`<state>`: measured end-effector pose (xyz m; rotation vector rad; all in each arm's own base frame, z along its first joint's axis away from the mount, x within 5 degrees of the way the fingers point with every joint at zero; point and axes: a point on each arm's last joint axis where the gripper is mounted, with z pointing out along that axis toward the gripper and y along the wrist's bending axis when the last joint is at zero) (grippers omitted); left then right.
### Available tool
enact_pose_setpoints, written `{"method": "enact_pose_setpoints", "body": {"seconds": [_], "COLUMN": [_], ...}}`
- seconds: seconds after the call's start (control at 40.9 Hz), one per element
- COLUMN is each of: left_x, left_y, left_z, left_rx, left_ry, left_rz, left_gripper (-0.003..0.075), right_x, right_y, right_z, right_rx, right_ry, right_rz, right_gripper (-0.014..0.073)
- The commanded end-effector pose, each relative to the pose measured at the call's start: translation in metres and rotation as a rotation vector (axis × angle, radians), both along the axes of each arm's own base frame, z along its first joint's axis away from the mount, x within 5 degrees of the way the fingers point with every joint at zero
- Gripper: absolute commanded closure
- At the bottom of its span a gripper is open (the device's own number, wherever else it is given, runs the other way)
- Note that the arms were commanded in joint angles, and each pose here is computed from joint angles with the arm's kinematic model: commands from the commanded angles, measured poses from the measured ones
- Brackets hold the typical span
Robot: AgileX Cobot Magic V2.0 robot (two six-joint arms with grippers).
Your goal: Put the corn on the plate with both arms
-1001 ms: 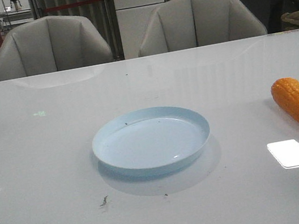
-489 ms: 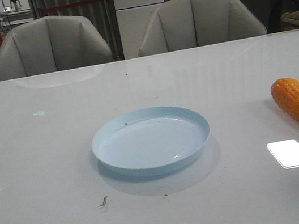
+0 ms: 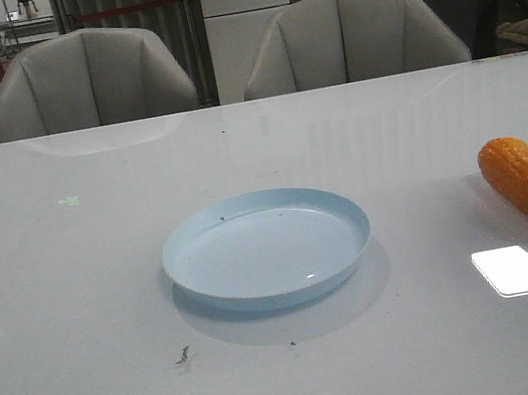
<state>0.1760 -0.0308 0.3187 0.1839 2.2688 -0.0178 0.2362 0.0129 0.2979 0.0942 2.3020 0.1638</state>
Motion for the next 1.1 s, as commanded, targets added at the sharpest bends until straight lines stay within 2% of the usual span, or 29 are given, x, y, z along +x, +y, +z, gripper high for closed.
{"method": "enact_pose_setpoints", "body": {"seconds": [0.0, 0.171, 0.44, 0.782, 1.075], "left_x": [-0.004, -0.012, -0.012, -0.012, -0.012], "left_y": [0.0, 0.002, 0.002, 0.002, 0.003], "left_z": [0.024, 0.031, 0.032, 0.032, 0.032], "left_rx": [-0.047, -0.057, -0.056, -0.054, -0.038], "left_ry": [-0.165, -0.21, -0.213, -0.214, -0.217], "left_rz": [-0.005, -0.007, -0.007, -0.007, -0.008], "left_gripper": [0.0315, 0.0315, 0.0315, 0.0315, 0.0315], "right_x": [0.036, 0.096, 0.144, 0.155, 0.156], "right_y": [0.001, 0.003, 0.006, 0.006, 0.007], "right_z": [0.015, -0.001, -0.04, -0.08, -0.095], "right_rx": [-0.015, -0.017, -0.017, -0.018, -0.018], "right_ry": [-0.039, 0.044, 0.204, 0.346, 0.396], "right_rz": [0.007, 0.012, 0.023, 0.03, 0.032], "right_gripper": [0.0027, 0.0027, 0.0027, 0.0029, 0.0041]}}
